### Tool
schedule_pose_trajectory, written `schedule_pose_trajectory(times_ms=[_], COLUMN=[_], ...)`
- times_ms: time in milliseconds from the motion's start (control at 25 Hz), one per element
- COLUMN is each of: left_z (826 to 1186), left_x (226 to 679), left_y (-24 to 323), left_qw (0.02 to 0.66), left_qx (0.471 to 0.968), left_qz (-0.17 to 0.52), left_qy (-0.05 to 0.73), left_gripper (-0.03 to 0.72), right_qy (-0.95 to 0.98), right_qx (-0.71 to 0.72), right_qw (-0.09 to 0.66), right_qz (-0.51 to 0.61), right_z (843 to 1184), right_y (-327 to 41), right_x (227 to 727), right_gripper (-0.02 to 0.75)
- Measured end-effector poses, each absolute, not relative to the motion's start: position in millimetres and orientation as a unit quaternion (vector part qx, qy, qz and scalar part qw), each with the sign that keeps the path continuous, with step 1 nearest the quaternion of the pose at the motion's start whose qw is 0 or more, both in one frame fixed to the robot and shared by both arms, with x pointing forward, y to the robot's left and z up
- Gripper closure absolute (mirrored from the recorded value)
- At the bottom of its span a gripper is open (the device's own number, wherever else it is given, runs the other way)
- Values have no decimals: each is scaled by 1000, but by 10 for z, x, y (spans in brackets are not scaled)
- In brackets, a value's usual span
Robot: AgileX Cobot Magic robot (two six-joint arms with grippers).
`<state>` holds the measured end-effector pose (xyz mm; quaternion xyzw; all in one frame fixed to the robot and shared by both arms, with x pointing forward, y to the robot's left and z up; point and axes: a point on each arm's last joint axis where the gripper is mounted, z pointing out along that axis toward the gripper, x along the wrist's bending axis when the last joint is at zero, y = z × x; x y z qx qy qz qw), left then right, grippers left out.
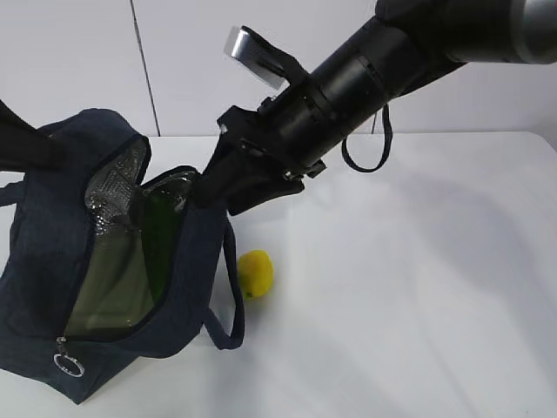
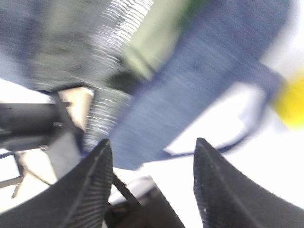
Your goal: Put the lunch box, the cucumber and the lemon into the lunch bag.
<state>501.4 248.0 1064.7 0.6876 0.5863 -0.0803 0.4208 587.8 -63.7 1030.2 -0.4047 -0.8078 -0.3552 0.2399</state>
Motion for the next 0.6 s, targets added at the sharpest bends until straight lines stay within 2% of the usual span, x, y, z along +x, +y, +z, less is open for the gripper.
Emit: schedule_pose_trajectory(times_ms=[280,480,600], left_z=[10646,10646,10646], left_x=[5013,4999,4997], left_y=[2480,2473,2472], left_qw=[420,418,418], left_qx=[688,691,691], left_qz=[-80,-88,-89], left_qy=[586,583,583], left_gripper=[687,687,687], right_qy=[-818,-803,-786], right_qx=[-426,-503,-540], right_qw=[240,191,141], right_qz=[-303,-256,-264], right_z=[10239,10166,10277], right_y=[-734,-825,-892], right_x=[5862,5933,5972], right_gripper=[345,345,345])
